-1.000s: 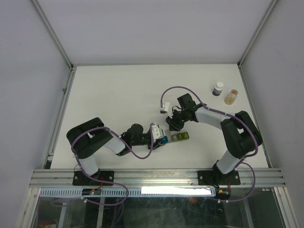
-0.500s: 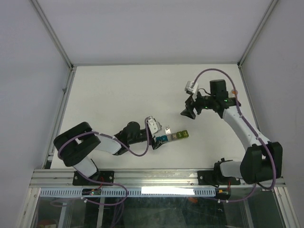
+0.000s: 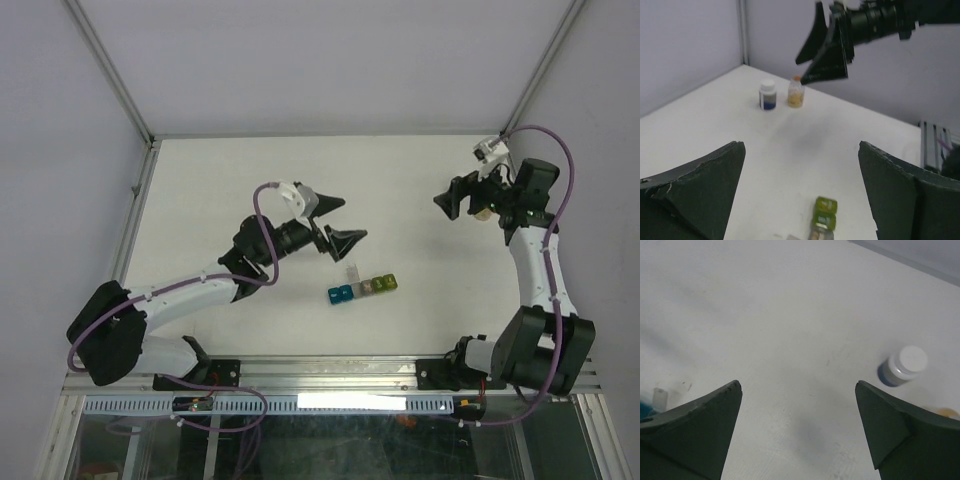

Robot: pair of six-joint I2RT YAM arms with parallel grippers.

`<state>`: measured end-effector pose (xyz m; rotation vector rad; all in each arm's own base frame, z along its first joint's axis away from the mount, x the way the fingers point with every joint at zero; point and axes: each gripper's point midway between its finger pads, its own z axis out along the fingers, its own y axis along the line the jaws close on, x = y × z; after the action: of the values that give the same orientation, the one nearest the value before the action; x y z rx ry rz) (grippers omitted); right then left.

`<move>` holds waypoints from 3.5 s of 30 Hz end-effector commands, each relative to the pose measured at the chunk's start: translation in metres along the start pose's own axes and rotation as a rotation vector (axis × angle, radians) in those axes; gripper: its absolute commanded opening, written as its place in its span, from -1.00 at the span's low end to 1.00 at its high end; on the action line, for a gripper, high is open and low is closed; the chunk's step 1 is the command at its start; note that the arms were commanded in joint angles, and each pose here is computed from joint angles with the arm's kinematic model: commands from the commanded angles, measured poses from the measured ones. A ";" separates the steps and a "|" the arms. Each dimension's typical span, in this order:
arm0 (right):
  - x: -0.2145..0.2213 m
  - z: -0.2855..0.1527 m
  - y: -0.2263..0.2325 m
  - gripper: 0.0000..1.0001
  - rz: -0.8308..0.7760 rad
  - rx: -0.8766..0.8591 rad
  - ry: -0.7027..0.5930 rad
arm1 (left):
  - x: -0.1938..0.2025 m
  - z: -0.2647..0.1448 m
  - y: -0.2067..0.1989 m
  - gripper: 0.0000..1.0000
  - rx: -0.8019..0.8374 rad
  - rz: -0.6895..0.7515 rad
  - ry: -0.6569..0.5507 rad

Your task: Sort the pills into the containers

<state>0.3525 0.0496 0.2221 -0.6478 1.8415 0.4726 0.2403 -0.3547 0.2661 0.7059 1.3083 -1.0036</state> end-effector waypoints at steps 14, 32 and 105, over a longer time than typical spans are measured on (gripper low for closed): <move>0.012 -0.003 -0.172 0.91 0.225 0.492 0.171 | -0.128 0.115 0.013 0.98 0.285 0.222 -0.098; 0.105 -0.002 -0.223 0.28 0.276 0.658 0.403 | -0.048 0.119 0.032 0.98 0.309 0.188 0.102; -0.042 0.053 0.094 -1.00 0.100 -0.437 0.044 | 0.026 0.083 0.074 0.86 0.293 0.265 -0.057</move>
<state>0.3452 0.1589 0.2263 -0.8171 1.9274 0.9546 0.3390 -0.3959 0.2281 1.0482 1.0351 -1.0112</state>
